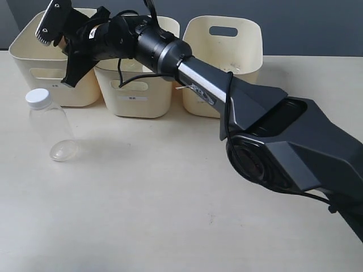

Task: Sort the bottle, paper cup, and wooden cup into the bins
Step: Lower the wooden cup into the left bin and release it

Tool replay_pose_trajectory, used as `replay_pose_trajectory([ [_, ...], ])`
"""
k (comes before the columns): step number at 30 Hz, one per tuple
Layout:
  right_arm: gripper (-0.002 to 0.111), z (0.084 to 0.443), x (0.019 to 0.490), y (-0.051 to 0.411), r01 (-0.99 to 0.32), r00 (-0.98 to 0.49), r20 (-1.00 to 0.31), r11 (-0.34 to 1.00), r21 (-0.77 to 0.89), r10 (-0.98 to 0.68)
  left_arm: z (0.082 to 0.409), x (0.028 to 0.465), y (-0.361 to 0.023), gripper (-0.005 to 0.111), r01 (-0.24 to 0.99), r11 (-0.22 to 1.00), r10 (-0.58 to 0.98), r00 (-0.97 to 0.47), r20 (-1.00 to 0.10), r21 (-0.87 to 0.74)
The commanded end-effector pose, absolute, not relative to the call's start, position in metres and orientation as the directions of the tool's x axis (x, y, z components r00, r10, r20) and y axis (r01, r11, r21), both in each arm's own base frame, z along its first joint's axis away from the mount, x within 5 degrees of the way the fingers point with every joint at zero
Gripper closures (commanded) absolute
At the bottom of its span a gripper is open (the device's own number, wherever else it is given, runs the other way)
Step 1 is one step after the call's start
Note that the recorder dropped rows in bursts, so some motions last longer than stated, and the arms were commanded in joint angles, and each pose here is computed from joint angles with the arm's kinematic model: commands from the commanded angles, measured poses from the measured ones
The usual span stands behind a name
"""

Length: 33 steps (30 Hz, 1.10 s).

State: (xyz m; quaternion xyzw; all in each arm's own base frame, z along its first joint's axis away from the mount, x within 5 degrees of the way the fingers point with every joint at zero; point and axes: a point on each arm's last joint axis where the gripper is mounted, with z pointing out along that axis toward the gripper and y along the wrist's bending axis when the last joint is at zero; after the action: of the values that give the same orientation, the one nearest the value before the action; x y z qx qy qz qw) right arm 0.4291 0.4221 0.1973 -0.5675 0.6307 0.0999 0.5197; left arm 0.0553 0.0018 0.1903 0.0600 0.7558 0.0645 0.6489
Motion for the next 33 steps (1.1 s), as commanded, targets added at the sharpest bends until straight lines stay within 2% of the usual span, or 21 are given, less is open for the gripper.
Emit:
replay_pose_trajectory([
  [1,0.094,0.204,0.431,0.419,-0.814,0.188,-0.772,0.343,-0.468,-0.606,0.192,0.056,0.001,0.107,0.01,0.986,0.167,-0.144,-0.975,0.168],
  [3,0.086,0.204,0.431,0.419,-0.814,0.188,-0.772,0.343,-0.468,-0.606,0.192,0.056,0.001,0.107,0.01,0.986,0.167,-0.144,-0.975,0.168],
  [16,0.086,0.21,0.431,0.419,-0.809,0.187,-0.794,0.367,-0.459,-0.579,0.192,0.056,0.001,0.107,0.01,0.986,0.167,-0.144,-0.975,0.168],
  [24,0.086,0.26,0.419,0.416,-0.816,0.201,-0.833,0.382,-0.433,-0.515,0.192,0.056,0.001,0.107,0.01,0.986,0.167,-0.144,-0.975,0.168],
  [33,0.086,0.335,0.377,0.398,-0.895,0.193,-0.819,0.244,-0.373,-0.541,0.192,0.056,0.001,0.107,0.01,0.986,0.167,-0.144,-0.975,0.168],
])
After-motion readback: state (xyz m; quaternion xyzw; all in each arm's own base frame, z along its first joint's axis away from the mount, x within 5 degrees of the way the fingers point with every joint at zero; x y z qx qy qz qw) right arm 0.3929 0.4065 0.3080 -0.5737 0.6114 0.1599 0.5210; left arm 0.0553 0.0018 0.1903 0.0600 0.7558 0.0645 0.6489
